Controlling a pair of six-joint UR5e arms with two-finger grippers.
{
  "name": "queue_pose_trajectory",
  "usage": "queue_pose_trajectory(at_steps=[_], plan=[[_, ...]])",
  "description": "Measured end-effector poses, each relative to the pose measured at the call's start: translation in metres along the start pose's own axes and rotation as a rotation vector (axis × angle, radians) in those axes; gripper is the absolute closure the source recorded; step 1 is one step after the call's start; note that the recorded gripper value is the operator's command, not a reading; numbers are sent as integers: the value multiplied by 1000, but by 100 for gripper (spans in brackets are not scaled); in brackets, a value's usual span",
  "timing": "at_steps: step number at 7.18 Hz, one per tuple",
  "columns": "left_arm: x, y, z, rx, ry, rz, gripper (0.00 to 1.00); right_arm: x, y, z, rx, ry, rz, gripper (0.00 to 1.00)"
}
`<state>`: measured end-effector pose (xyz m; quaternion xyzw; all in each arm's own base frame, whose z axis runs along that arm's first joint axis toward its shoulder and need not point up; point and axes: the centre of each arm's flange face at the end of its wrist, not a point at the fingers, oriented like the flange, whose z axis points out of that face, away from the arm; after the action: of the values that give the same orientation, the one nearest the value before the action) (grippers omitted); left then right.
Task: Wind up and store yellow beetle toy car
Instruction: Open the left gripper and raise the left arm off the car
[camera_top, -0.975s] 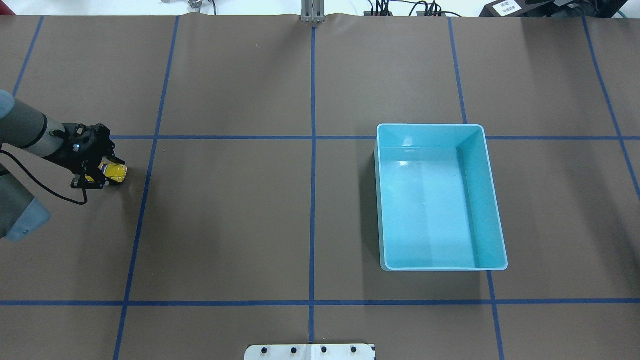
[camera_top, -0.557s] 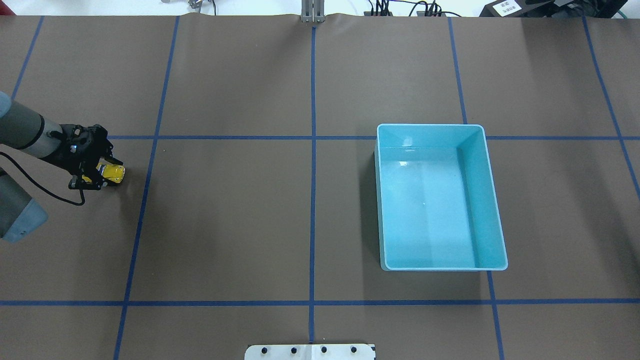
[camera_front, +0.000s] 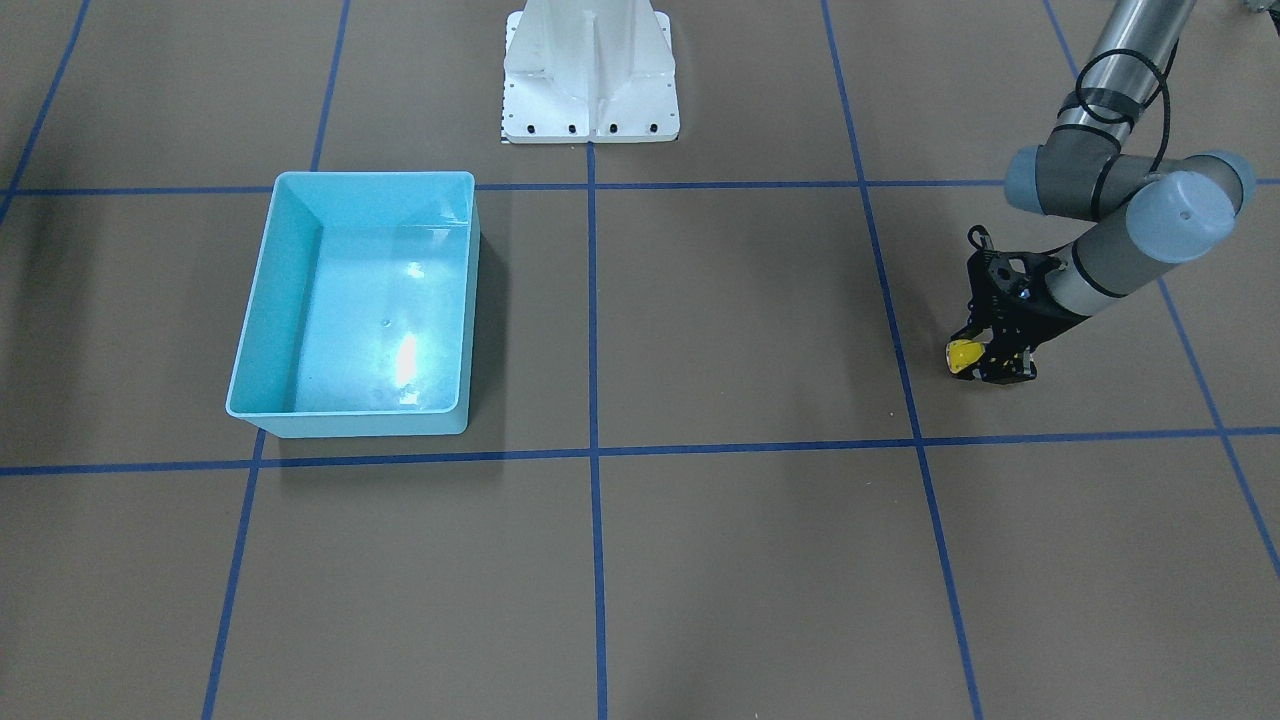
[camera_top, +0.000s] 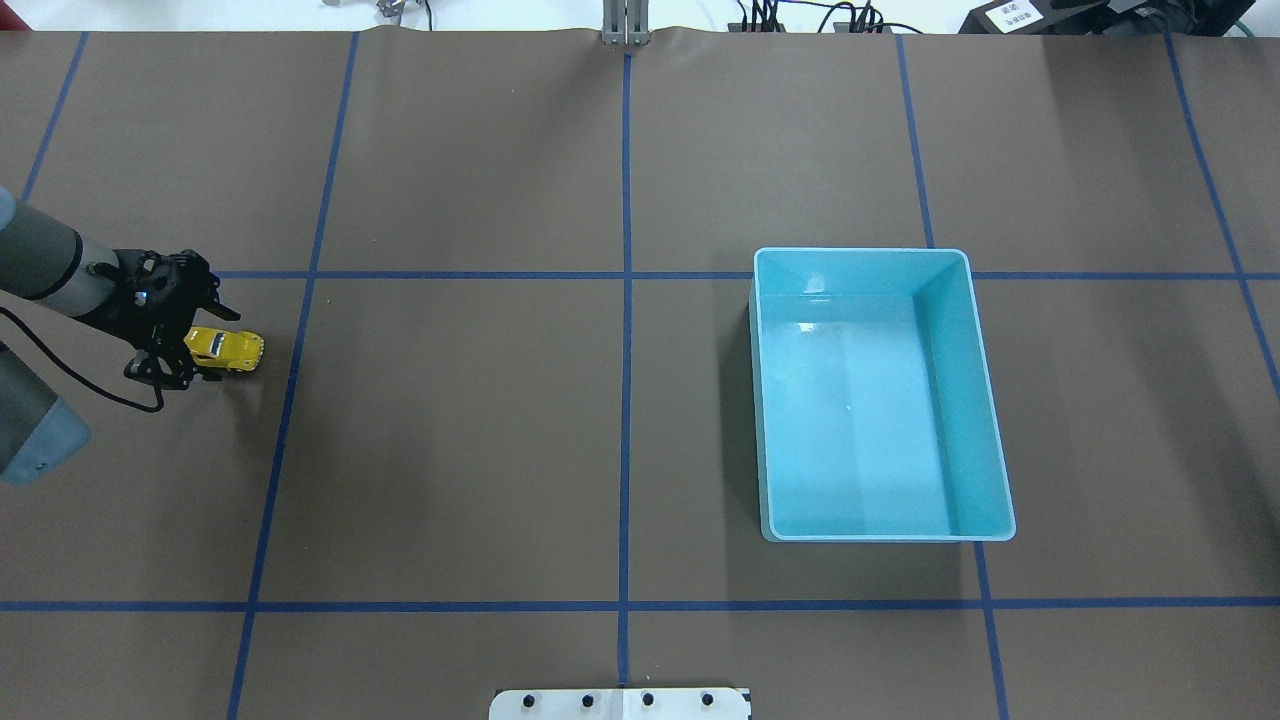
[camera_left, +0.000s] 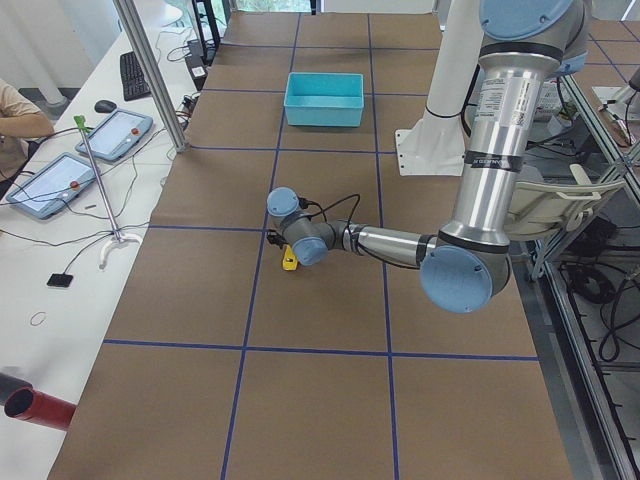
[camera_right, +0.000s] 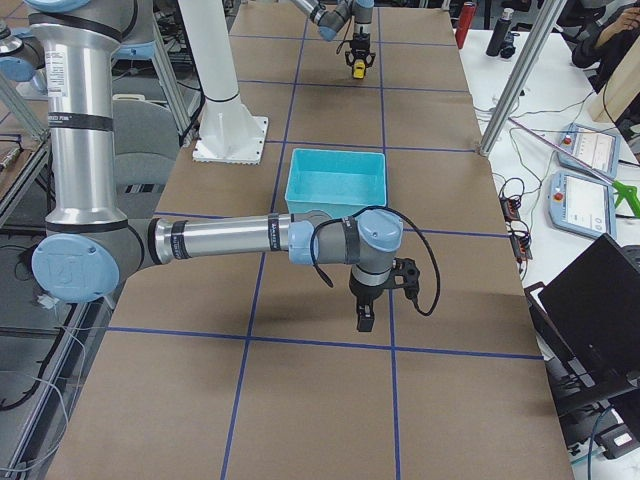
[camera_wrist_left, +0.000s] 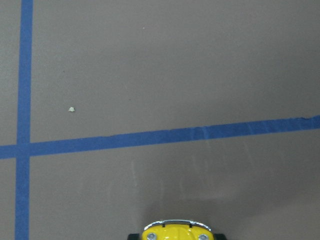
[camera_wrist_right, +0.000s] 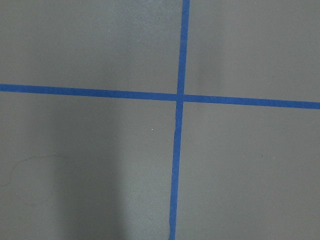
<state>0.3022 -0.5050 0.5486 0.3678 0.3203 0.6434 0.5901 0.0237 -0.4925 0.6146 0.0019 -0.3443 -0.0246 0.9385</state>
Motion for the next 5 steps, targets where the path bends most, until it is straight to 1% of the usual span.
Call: queue_pose_trajectory(at_steps=[5], plan=[[-5, 6, -8, -2, -10, -16, 0, -1, 0, 0, -1, 0, -1, 0]])
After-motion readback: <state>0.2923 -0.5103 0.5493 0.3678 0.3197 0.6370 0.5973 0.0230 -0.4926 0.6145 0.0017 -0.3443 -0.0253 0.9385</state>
